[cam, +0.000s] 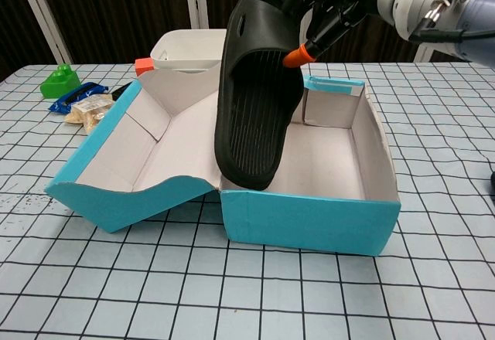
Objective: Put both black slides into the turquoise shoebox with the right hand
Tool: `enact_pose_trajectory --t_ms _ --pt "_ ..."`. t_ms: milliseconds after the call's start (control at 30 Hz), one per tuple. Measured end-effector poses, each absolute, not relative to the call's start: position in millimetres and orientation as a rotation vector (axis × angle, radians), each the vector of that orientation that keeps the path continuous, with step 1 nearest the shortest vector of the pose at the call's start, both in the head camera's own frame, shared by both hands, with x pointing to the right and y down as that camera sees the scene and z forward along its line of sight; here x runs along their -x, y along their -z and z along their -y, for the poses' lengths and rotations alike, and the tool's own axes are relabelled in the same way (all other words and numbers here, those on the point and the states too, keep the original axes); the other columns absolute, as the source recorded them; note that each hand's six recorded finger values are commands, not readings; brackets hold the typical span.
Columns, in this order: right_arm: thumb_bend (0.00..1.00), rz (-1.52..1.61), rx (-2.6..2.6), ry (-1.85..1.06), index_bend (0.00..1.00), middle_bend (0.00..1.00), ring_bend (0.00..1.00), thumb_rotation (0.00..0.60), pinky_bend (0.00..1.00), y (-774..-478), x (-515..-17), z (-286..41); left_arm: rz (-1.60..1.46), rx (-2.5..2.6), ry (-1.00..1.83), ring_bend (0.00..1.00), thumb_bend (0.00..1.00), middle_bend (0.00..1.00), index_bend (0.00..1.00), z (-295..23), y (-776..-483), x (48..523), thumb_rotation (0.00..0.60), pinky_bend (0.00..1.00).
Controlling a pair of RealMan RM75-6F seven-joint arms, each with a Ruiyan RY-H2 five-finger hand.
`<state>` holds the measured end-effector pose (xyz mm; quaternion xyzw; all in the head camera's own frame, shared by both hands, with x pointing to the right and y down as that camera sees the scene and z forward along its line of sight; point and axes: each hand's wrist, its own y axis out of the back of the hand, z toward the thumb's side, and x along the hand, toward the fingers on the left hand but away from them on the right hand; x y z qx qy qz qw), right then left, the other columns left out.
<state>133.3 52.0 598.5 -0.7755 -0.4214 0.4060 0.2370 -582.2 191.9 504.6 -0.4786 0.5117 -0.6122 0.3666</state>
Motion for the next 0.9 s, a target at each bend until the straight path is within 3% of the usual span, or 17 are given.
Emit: enact_pose_trajectory --t_ms 900 --pt "0.39 1.110 2.166 -1.204 0.63 0.51 0.37 0.600 0.37 -643.7 -141.5 -56.6 -1.327 1.210 1.575 0.00 0.36 0.00 0.02 -191.8 -501.2 585.7 0.600 0.00"
